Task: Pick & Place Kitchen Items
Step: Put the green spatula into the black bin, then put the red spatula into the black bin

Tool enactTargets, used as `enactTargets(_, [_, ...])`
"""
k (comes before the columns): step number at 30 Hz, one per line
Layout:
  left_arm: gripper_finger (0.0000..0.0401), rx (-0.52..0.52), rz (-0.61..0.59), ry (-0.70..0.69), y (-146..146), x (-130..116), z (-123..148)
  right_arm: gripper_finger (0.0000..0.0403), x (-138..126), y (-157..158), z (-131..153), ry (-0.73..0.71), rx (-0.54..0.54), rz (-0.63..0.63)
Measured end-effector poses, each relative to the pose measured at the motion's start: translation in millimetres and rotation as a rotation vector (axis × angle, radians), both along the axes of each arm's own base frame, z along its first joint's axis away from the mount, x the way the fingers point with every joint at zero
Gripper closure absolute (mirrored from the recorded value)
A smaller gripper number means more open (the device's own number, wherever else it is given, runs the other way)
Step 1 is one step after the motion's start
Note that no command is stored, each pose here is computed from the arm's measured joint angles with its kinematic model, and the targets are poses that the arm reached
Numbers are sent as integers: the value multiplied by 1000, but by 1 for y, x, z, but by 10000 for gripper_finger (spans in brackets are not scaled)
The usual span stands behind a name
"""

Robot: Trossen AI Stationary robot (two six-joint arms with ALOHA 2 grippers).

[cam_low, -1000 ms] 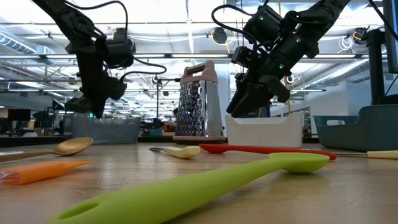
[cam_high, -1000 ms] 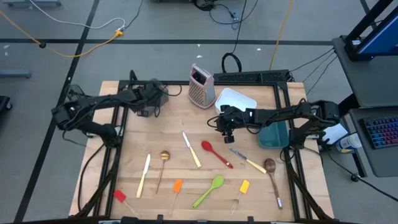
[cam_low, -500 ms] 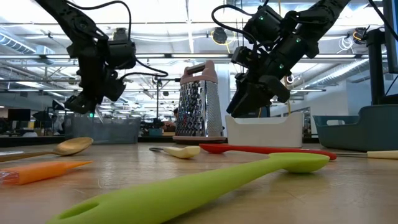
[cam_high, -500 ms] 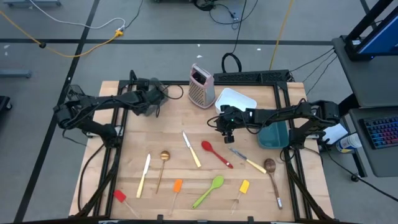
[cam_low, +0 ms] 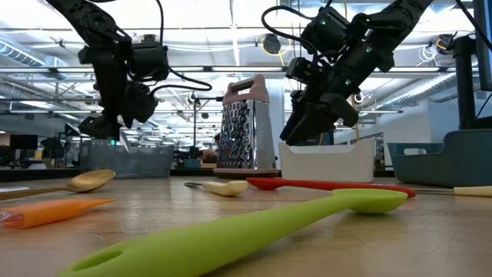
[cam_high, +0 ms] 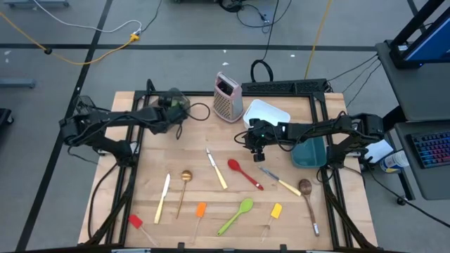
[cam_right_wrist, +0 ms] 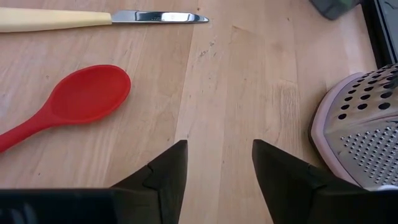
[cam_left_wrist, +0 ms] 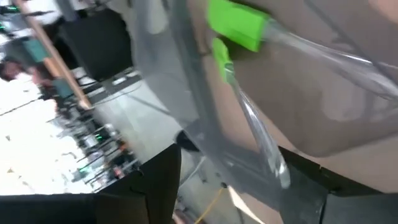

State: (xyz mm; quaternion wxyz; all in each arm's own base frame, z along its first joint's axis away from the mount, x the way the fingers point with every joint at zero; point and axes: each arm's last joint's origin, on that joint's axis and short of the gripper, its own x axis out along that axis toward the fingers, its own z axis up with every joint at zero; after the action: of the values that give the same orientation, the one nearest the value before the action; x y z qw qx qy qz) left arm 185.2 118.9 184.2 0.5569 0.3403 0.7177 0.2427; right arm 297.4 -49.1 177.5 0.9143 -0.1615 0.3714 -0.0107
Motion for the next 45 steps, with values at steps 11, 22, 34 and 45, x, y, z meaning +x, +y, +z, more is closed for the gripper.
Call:
enactTargets(11, [174, -95, 186, -279, -14, -30, 26, 232, 0, 0, 0, 0, -2, 2])
enactTargets(22, [174, -238, 127, -859, -42, -34, 66, 234, 0, 2, 0, -9, 52, 58])
enactTargets(34, [174, -668, 130, -1146, -95, -9, 71, 236, 1, 2, 0, -13, 50, 56])
enactTargets(45, [174, -951, 197, -1087, -166, 38, 35, 238, 1, 2, 1, -15, 49, 56])
